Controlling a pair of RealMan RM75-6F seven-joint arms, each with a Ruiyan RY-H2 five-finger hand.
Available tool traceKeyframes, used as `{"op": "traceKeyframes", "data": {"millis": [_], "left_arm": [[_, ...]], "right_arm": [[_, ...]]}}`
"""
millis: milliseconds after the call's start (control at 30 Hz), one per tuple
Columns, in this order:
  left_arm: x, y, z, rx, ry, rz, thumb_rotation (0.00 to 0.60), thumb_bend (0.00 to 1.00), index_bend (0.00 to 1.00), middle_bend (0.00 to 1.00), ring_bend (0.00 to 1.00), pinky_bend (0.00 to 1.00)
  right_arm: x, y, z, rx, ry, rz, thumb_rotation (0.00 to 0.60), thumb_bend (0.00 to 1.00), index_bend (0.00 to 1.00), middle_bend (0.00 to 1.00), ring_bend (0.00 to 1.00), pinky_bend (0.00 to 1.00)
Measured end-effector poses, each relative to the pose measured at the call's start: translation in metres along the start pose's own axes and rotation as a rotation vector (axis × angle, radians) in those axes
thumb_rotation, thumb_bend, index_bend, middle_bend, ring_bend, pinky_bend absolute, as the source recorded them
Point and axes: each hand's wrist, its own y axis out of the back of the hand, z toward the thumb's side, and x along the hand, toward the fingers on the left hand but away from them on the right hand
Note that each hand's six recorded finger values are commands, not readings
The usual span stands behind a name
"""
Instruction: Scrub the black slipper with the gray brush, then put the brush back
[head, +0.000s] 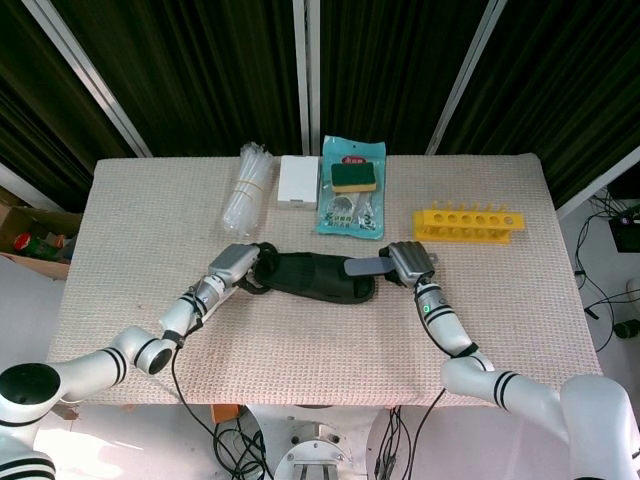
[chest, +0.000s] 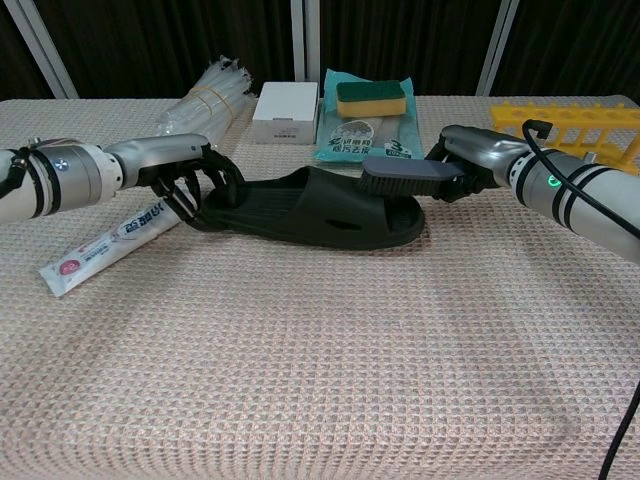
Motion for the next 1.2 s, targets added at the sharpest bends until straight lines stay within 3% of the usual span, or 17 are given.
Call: {"op": "traceKeyframes", "data": {"millis": [300,533,967,1200], "left_arm": [[0.001,-0.003,0.003,-0.089,0.0,-0.04,0.6,0.53,0.49,0.48,0.37,0.47],[0.001,-0.005,0.001,-0.169,0.003,-0.068,0.6,0.54,0.5,0.49,0.38,0.47],[0.001,-0.005,-0.001,-0.181,-0.008,-0.086,0.6,0.55,0.5,0.49,0.38,0.47],[0.003,-0.005,0.002,-0.186,-0.012,-0.098,0.6,0.55,0.5,0.49,0.38,0.47]], "right_arm": [[-0.004,0.008,0.027,-0.095,0.062,0.0,0.6,1.0,1.0,1.0,1.0,1.0],[-0.01,0.007,0.047,-0.101,0.089,0.036,0.6,1.0,1.0,1.0,1.0,1.0],[-0.002,0.02,0.015,-0.015,0.009,0.066,0.6,1.0,1.0,1.0,1.0,1.0],[-0.004,0.017,0.027,-0.022,0.025,0.082,0.6,1.0,1.0,1.0,1.0,1.0]]}}
